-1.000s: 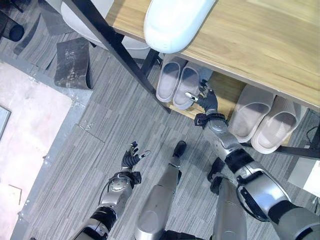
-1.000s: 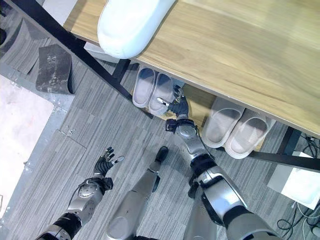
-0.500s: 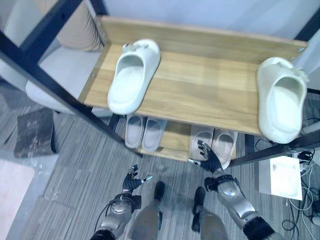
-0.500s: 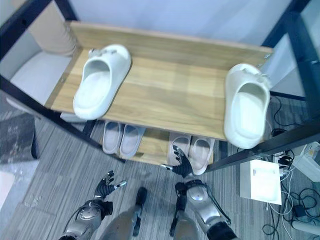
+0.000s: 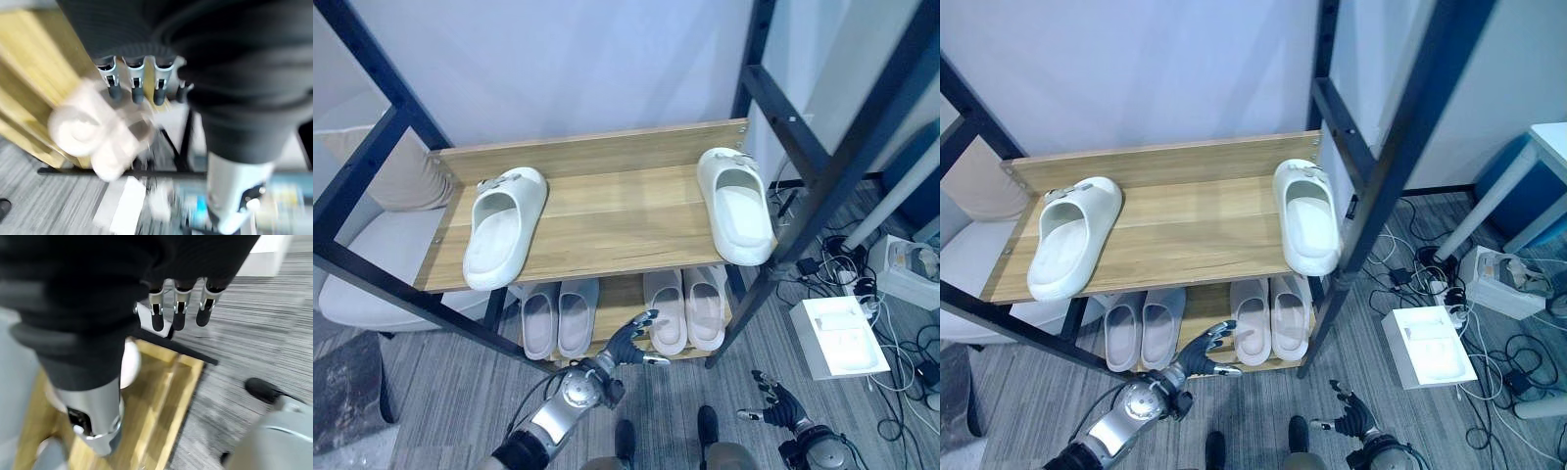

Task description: Arrange the slippers neatly on the shoe rack.

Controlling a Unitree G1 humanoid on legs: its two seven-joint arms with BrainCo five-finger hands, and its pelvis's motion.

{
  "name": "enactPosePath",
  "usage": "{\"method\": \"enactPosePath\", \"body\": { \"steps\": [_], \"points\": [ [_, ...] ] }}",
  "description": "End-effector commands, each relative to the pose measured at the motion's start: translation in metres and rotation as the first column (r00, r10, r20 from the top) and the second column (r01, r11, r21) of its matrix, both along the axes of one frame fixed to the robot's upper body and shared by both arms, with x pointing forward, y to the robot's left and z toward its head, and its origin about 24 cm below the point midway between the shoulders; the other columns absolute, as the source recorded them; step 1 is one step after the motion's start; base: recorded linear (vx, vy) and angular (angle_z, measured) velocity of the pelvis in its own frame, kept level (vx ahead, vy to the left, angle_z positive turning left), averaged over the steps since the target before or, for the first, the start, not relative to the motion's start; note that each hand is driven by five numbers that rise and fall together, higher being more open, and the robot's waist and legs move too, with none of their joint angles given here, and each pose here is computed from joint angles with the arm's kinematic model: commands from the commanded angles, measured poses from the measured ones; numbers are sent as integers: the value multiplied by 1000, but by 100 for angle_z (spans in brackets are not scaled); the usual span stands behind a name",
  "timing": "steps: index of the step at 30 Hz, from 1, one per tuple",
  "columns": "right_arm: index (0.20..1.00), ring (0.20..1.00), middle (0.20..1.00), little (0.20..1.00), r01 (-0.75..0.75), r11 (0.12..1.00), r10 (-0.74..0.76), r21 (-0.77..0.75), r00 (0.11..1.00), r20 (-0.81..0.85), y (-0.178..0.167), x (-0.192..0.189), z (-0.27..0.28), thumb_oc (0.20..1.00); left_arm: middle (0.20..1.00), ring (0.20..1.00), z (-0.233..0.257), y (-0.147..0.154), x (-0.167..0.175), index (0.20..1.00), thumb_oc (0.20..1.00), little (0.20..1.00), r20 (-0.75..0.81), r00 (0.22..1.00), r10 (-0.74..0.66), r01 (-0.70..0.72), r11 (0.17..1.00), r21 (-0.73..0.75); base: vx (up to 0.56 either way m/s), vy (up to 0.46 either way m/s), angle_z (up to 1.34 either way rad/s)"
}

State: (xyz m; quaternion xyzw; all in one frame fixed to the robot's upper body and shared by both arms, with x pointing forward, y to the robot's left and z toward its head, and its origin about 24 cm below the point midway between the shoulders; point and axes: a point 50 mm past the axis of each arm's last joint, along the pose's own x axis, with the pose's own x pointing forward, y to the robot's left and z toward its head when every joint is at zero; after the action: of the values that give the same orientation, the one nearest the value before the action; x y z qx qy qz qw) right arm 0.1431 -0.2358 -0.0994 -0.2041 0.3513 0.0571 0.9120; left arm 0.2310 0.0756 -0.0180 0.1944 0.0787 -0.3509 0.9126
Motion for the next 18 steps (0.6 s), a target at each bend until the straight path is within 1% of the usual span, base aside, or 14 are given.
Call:
{"method": "enactPosePath", "body": {
  "steps": [1, 2, 3, 4, 6, 7, 9, 10, 12, 13, 14, 15, 16, 18],
  "points": [
    [1000, 1000, 1000, 1000, -16, 999, 12, 29, 992, 128, 6, 29, 18, 1000, 1000, 1000, 54, -17, 17, 1000, 1000, 1000, 222, 958, -182, 194, 980, -37, 3, 0, -15],
    [1000, 1000, 1000, 1000, -19, 999, 15, 31, 992, 127, 7, 30, 18, 1000, 1000, 1000, 68, -22, 16, 1000, 1000, 1000, 254, 942, -219, 242, 968, -64, 5, 20, -21],
    [1000, 1000, 1000, 1000, -32, 999, 28, 31, 991, 127, 8, 31, 19, 1000, 1000, 1000, 104, -30, 14, 1000, 1000, 1000, 343, 897, -279, 344, 928, -145, 12, 25, -22],
    [1000, 1000, 1000, 1000, -37, 999, 33, 32, 993, 118, 9, 30, 17, 1000, 1000, 1000, 118, -32, 11, 1000, 1000, 1000, 365, 882, -297, 383, 904, -189, 14, 16, -14],
    [1000, 1000, 1000, 1000, -44, 998, 40, 34, 994, 104, 11, 28, 14, 1000, 1000, 1000, 145, -33, 8, 1000, 1000, 1000, 418, 860, -292, 429, 858, -284, 5, -3, -4],
    [1000, 1000, 1000, 1000, -42, 998, 39, 36, 995, 91, 13, 25, 11, 1000, 1000, 1000, 174, -29, 6, 1000, 1000, 1000, 481, 846, -231, 445, 802, -398, 6, -21, 5],
    [1000, 1000, 1000, 1000, -39, 998, 35, 41, 995, 97, 16, 27, 11, 1000, 1000, 1000, 184, -25, 5, 1000, 1000, 1000, 500, 846, -188, 437, 780, -447, 0, -21, 8],
    [1000, 1000, 1000, 1000, -40, 998, 36, 41, 995, 97, 16, 27, 11, 1000, 1000, 1000, 184, -25, 5, 1000, 1000, 1000, 499, 846, -187, 437, 780, -447, -4, -17, 10],
    [1000, 1000, 1000, 1000, -29, 998, 23, 55, 993, 112, 19, 29, 13, 1000, 1000, 1000, 203, -12, 8, 1000, 1000, 1000, 543, 837, -62, 395, 756, -522, 38, -38, 14],
    [1000, 1000, 1000, 1000, -27, 997, 18, 70, 992, 121, 25, 32, 13, 1000, 1000, 1000, 215, 0, 10, 1000, 1000, 1000, 570, 821, 43, 356, 741, -569, 53, -59, 15],
    [1000, 1000, 1000, 1000, -26, 997, 16, 78, 992, 124, 28, 33, 13, 1000, 1000, 1000, 221, 12, 13, 1000, 1000, 1000, 587, 799, 135, 310, 743, -593, 25, -50, 13],
    [1000, 1000, 1000, 1000, -23, 996, 12, 83, 992, 126, 29, 33, 12, 1000, 1000, 1000, 223, 21, 16, 1000, 1000, 1000, 595, 779, 197, 270, 751, -603, 22, -37, 15],
    [1000, 1000, 1000, 1000, -25, 996, 14, 86, 992, 128, 31, 34, 12, 1000, 1000, 1000, 227, 34, 20, 1000, 1000, 1000, 627, 728, 277, 210, 781, -588, 24, -28, 16],
    [1000, 1000, 1000, 1000, -20, 996, 8, 89, 991, 132, 33, 37, 12, 1000, 1000, 1000, 228, 56, 28, 1000, 1000, 1000, 640, 649, 411, 84, 797, -598, 41, -29, 16]
  ]
}}
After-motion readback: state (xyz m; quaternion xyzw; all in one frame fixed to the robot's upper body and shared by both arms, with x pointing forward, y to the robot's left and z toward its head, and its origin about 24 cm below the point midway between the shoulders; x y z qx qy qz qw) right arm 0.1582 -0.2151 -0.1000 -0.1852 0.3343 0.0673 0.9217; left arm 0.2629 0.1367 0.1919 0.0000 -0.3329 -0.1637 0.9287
